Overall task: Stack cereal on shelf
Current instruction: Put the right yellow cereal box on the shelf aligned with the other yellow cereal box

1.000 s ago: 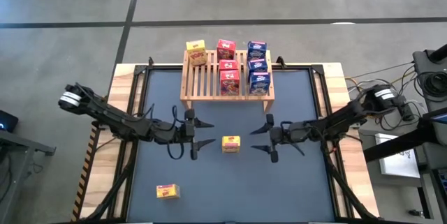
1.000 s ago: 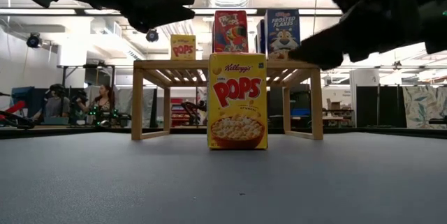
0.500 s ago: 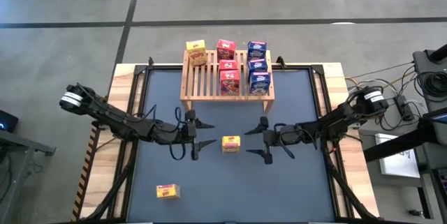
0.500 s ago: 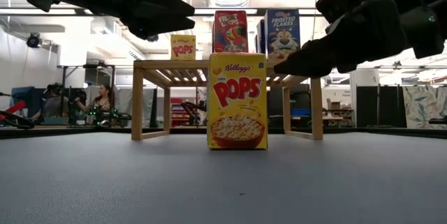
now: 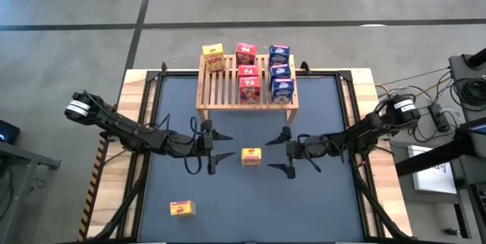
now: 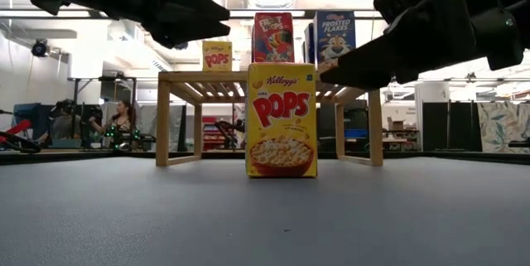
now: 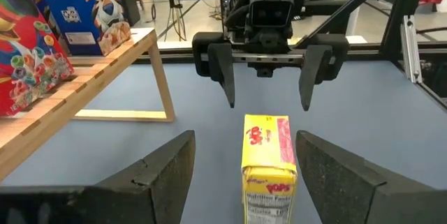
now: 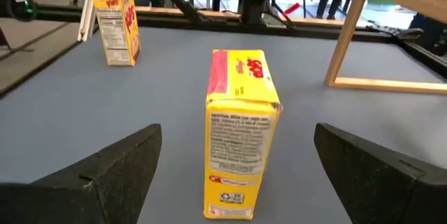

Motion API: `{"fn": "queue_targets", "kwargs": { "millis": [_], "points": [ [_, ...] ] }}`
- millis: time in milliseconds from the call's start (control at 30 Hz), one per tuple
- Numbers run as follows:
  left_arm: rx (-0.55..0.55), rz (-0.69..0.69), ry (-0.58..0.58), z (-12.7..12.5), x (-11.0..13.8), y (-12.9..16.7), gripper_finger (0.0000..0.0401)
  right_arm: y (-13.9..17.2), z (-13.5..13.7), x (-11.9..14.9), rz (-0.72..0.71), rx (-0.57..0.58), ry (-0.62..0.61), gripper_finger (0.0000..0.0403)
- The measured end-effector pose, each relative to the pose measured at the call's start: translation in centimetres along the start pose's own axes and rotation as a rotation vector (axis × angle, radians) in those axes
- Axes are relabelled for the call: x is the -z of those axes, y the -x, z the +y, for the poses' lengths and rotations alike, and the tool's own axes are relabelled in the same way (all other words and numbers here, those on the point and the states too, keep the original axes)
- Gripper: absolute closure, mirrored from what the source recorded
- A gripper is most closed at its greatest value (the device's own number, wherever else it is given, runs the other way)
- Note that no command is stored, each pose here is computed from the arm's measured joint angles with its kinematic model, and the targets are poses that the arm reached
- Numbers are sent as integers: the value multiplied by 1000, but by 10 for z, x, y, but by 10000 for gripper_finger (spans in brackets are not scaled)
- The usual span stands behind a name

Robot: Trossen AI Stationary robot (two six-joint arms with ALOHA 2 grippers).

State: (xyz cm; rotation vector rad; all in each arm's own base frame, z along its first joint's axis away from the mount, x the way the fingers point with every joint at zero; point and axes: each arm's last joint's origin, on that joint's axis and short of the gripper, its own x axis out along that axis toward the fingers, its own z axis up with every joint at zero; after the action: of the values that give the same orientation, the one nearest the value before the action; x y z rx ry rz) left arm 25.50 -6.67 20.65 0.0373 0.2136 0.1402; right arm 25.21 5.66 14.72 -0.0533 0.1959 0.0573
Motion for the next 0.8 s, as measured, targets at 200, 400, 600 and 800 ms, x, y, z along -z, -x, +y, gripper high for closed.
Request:
{"fn": "queue_targets", "kwargs": {
  "millis": [200,400,600,800],
  "points": [
    [0,3,22,4,17,7,170,-4,1,6,4,0,-2,37],
    [6,-122,83,13,30,24,170,-8,2,8,-38,0,-19,37],
    [8,-151,95,18,43,35,170,-19,4,11,-22,0,-16,37],
    [9,-146,108,19,46,36,170,-32,6,15,-7,0,-11,37]
  ]
}}
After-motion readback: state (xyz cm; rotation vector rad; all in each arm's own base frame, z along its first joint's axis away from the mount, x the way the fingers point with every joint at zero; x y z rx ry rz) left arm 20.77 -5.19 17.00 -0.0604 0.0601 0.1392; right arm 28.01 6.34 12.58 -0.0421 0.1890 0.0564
